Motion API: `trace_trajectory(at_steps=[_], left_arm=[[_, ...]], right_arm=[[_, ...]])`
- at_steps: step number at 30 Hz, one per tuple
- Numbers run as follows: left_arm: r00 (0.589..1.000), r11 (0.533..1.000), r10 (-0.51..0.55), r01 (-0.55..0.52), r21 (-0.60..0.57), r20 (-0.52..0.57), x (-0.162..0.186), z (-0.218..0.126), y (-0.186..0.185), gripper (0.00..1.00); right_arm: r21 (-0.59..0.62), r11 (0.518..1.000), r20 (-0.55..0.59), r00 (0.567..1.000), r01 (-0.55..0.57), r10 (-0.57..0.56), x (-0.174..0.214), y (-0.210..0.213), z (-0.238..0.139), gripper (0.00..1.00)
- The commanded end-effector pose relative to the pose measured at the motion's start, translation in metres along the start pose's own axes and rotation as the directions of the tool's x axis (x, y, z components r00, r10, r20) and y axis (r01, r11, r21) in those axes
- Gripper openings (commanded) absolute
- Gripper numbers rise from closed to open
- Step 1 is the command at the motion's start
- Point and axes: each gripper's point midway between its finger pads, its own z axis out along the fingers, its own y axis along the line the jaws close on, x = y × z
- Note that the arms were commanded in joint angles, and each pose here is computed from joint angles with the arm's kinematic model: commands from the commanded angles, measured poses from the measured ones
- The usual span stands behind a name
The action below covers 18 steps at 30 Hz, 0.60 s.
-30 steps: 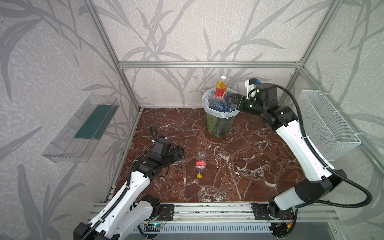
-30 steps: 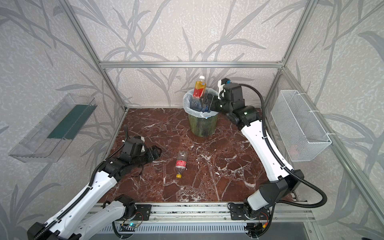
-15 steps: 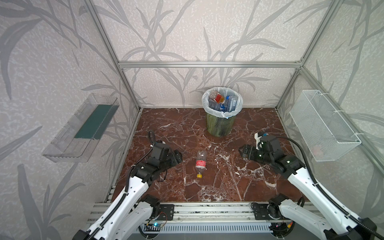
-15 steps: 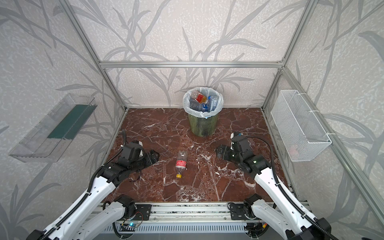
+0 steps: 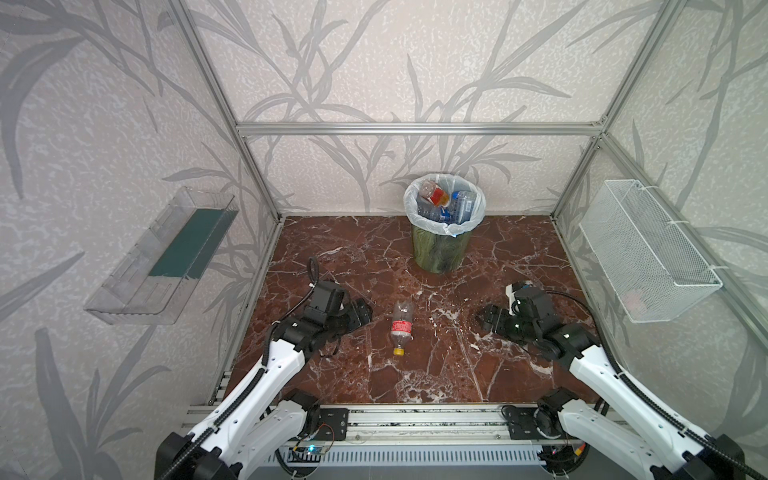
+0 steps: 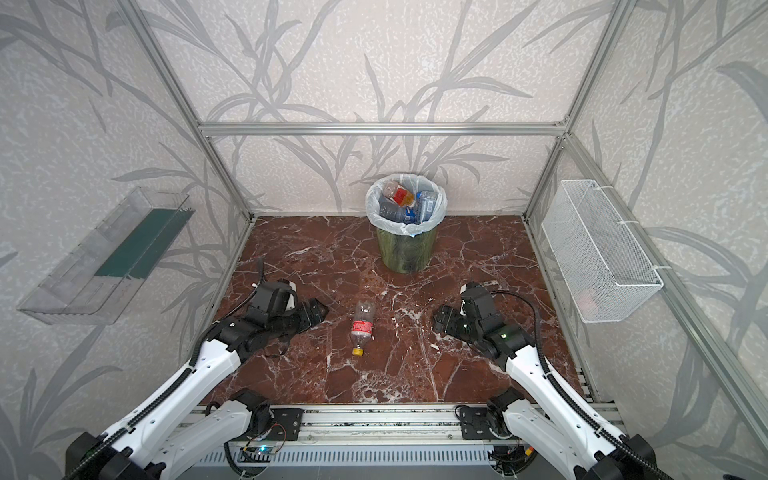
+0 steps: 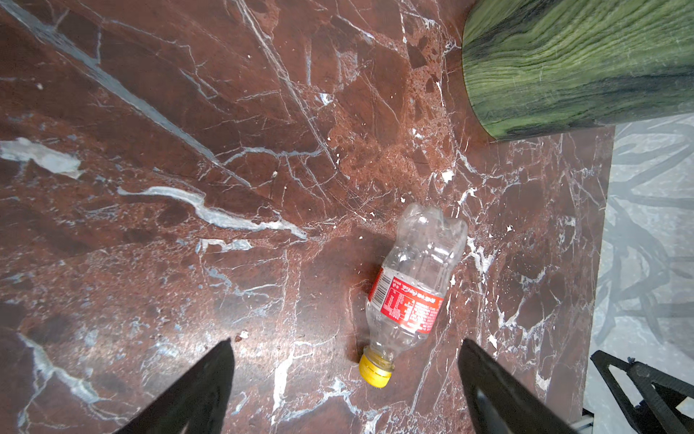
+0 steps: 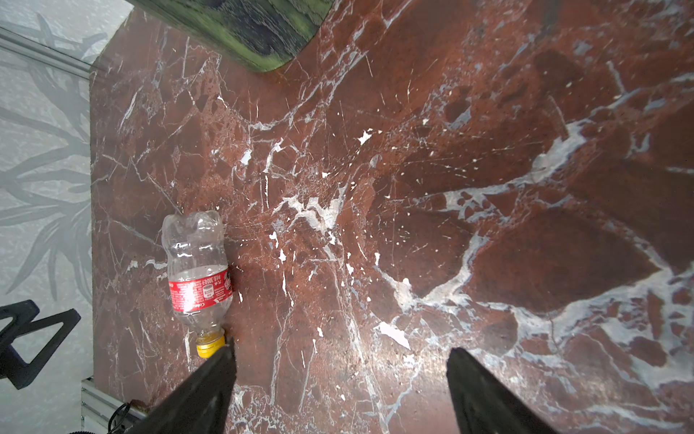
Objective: Throw the plastic bottles in the bin
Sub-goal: 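Move the left gripper over the red-labelled yellow-capped bottle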
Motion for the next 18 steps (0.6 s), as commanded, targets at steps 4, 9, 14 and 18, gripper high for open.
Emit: trace_trajectory(at_steps=[4, 9, 14, 18], left_arm=[[0.999, 0.998, 0.032, -0.031, 0.05, -0.015, -0.004, 0.009, -0.021, 0.93], [0.997, 0.997, 0.056, -0.054, 0.05, -0.046, 0.002, 0.024, -0.032, 0.91], [0.992, 0.994, 0.094, -0.088, 0.066, -0.083, 0.014, 0.041, -0.05, 0.91], [0.983, 0.99, 0.133, -0.126, 0.063, -0.128, 0.028, 0.057, -0.063, 0.91]], right_arm=[[-0.03, 0.999, -0.018, 1.0, -0.013, 0.013, 0.007, 0.003, 0.009, 0.86], [-0.028, 1.0, -0.028, 1.0, -0.013, 0.013, 0.01, 0.002, 0.012, 0.86], [-0.023, 1.0, -0.03, 0.999, -0.011, 0.011, 0.012, 0.0, 0.013, 0.86], [-0.024, 1.0, -0.032, 0.999, -0.009, 0.008, 0.013, -0.001, 0.013, 0.86]])
